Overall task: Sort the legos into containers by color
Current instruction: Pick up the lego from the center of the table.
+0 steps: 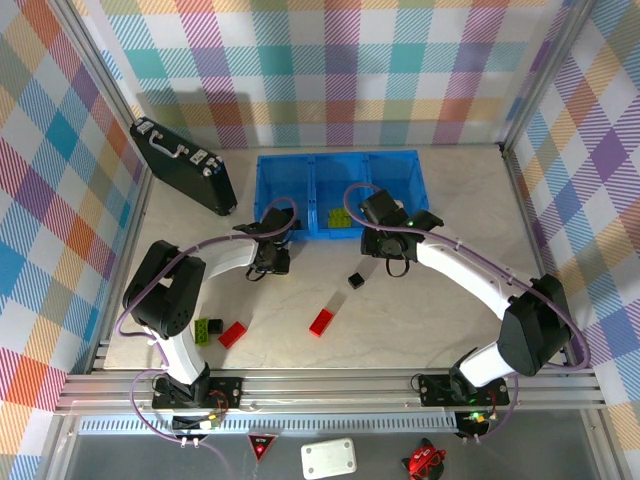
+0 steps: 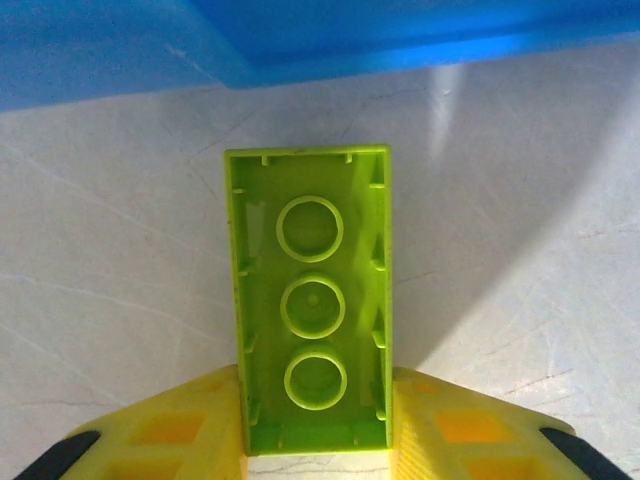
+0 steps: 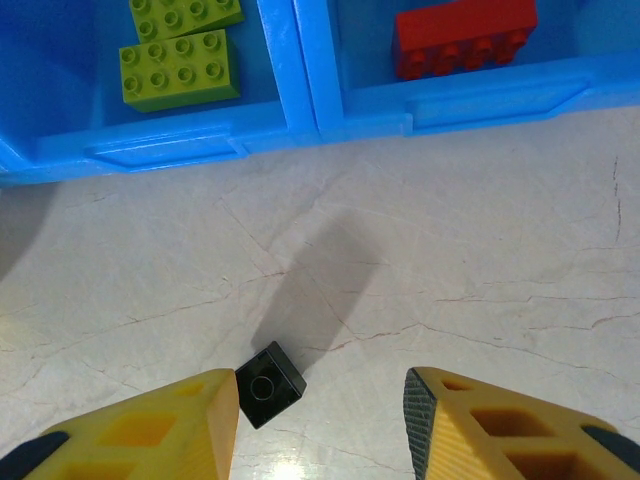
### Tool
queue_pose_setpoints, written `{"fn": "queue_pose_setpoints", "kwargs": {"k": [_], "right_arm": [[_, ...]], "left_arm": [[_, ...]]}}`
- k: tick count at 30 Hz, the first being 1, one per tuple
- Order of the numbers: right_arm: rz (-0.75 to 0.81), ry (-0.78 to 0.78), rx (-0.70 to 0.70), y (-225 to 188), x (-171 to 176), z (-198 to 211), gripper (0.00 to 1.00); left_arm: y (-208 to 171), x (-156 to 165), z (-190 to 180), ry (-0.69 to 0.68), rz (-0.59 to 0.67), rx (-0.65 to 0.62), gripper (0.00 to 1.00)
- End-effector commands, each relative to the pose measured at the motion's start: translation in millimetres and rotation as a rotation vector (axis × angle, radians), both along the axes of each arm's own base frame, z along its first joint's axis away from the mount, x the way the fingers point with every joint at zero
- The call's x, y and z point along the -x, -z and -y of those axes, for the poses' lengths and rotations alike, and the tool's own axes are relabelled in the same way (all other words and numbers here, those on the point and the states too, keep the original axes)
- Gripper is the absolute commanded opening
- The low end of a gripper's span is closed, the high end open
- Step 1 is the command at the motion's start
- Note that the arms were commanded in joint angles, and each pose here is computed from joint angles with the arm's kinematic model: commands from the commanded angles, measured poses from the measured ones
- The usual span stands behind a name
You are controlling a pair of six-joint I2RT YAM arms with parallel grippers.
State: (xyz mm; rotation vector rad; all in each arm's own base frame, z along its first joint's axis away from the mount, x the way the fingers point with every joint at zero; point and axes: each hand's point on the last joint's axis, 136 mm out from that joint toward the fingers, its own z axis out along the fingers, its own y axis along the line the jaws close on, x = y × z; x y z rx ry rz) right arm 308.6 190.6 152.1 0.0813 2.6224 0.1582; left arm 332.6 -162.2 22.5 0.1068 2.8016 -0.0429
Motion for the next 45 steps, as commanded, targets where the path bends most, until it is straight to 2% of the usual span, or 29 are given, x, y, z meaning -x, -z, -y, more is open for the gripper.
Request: {"fn": "queue_pose_setpoints", "kwargs": {"k": [1,9,22,37,43,45], "right_arm": [[0.02,-0.008,0.0,-11,-2,2,0.49],[0.032,0.0,0.006,-12,0,7,0.49],[0.077,0.04,0.011,-25,3,25,0.49],[0.134,0.11,-0.002,-38,12,62,0.49],[0.149,0.127,-0.003,-41,14,71,0.49],[0.154,0.132,-0.006,-42,15,74,0.49]], "left_arm": [[-2,12,3,0.016,-0.033,-0.021,0.35],[-16,28,15,0.061,-0.043,0.02,0.35],[-48,36,65,0.17,0.003,0.075,0.34],[-83,13,123,0.173,0.052,0.151,0.32],[-95,-16,140,0.114,0.119,0.172,0.32],[-101,-29,140,0.08,0.17,0.128,0.32]]}}
